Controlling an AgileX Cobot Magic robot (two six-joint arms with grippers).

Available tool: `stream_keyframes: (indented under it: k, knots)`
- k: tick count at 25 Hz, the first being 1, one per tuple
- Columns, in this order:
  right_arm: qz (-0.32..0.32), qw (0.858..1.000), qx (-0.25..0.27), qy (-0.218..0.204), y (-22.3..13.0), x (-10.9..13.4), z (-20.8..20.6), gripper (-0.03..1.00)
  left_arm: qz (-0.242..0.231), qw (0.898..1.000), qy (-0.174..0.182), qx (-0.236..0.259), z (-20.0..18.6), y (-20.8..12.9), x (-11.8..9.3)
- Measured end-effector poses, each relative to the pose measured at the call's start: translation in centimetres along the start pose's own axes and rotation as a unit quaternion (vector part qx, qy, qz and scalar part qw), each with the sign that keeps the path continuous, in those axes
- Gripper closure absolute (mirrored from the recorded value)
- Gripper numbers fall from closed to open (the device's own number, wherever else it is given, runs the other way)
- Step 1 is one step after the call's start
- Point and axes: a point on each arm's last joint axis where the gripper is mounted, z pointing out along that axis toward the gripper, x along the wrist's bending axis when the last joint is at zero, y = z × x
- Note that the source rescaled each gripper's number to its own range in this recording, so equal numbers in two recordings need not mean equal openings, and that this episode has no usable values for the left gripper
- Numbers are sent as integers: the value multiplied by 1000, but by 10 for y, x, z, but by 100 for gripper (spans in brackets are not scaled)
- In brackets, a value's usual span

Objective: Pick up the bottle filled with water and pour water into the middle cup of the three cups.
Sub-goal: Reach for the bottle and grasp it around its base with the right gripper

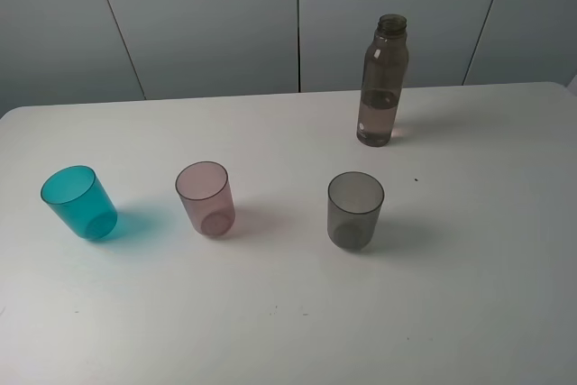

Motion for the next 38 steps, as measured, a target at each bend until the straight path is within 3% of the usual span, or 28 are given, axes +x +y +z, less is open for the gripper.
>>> stream_keyframes:
  k: [7, 14, 18, 22, 26, 32, 38]
  knots:
    - [-10, 1000, 4, -20, 5, -3, -1, -3, 0, 1000, 0, 0, 0, 0, 0]
    - [-55, 997, 34, -49, 67, -8, 19, -3, 0, 1000, 0, 0, 0, 0, 0]
    - [-67, 997, 30, -38, 108, -6, 55, -3, 0, 1000, 0, 0, 0, 0, 0]
    - [-66, 998, 5, 3, 132, 1, 104, -3, 0, 1000, 0, 0, 0, 0, 0]
    - [-83, 996, 23, 36, 137, 9, 155, -3, 0, 1000, 0, 0, 0, 0, 0]
    - [-141, 984, 46, 98, 123, 49, 220, -3, 0, 1000, 0, 0, 0, 0, 0]
    - [-117, 988, 46, 84, 104, 58, 277, -3, 0, 1000, 0, 0, 0, 0, 0]
